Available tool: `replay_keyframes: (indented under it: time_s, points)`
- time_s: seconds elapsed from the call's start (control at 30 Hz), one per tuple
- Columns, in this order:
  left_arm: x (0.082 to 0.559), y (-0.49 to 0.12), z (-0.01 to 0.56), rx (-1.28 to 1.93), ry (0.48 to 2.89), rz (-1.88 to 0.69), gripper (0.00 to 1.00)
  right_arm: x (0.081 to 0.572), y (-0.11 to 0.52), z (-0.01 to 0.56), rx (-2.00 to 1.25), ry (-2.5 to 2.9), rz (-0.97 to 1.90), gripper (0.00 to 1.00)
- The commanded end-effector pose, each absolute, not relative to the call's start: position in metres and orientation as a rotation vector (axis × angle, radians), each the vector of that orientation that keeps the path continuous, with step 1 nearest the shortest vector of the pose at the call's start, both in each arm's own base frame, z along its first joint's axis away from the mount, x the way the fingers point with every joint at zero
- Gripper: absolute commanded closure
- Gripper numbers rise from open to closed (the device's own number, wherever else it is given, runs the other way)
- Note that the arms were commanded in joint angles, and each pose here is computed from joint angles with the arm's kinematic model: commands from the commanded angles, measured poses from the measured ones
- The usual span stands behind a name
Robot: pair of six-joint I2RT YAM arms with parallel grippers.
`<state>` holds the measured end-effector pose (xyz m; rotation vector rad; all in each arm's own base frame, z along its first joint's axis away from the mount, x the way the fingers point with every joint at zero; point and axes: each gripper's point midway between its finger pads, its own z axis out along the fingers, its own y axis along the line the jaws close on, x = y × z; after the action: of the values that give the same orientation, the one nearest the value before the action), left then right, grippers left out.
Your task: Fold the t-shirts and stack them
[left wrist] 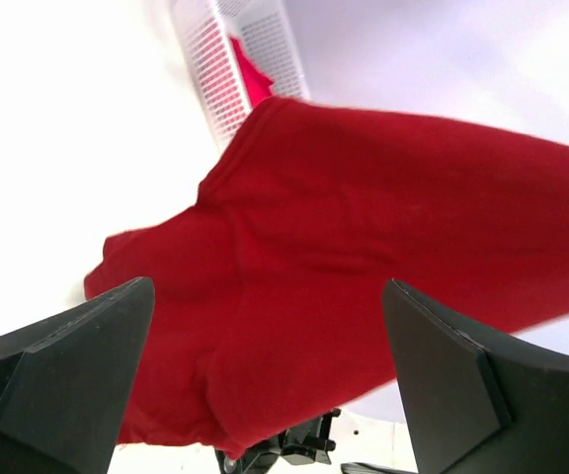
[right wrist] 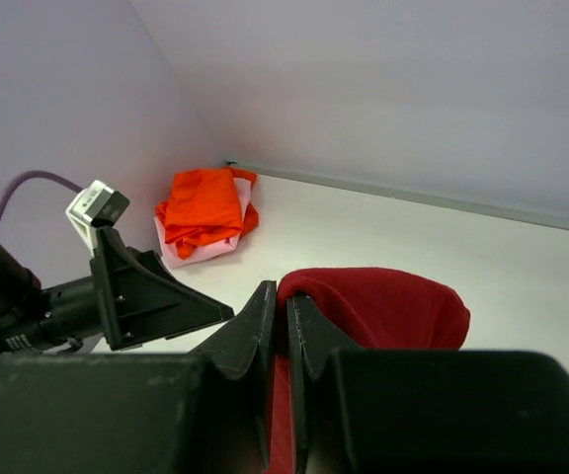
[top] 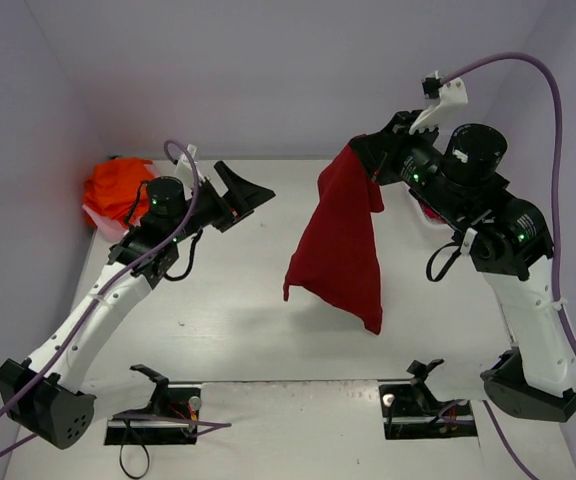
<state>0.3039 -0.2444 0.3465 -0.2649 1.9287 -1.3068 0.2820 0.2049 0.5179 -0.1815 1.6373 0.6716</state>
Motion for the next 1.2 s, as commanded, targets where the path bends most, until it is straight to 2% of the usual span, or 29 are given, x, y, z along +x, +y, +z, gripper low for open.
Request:
replay_keyframes:
  time_s: [0.0, 0.3, 0.53, 0.93, 1.03, 1.07, 1.13, 1.17]
  points:
    - [0.294, -0.245, 0.375, -0.172, 1.845, -1.317, 0.07, 0.286, 0.202, 0.561, -0.152, 1.485, 0.69, 1.0]
    - [0.292, -0.26, 0.351, -0.146, 1.903, -1.331, 0.07, 0.296, 0.208, 0.59, -0.143, 1.426, 0.702, 1.0]
    - [0.288, -0.275, 0.336, -0.128, 1.925, -1.352, 0.07, 0.316, 0.195, 0.592, -0.064, 1.42, 0.595, 1.0]
    - [0.293, -0.301, 0.31, -0.144, 1.951, -1.391, 0.07, 0.313, 0.196, 0.594, -0.062, 1.405, 0.619, 1.0]
    - [0.293, -0.317, 0.307, -0.118, 1.957, -1.411, 0.13, 0.314, 0.196, 0.591, -0.057, 1.411, 0.617, 1.0]
    - [0.293, -0.321, 0.308, -0.109, 1.956, -1.417, 0.23, 0.315, 0.197, 0.589, -0.058, 1.416, 0.618, 1.0]
    - [0.293, -0.332, 0.304, -0.089, 1.964, -1.441, 0.34, 0.314, 0.197, 0.589, -0.06, 1.418, 0.621, 1.0]
    - [0.293, -0.336, 0.306, -0.085, 1.958, -1.454, 0.5, 0.314, 0.197, 0.588, -0.061, 1.419, 0.619, 1.0]
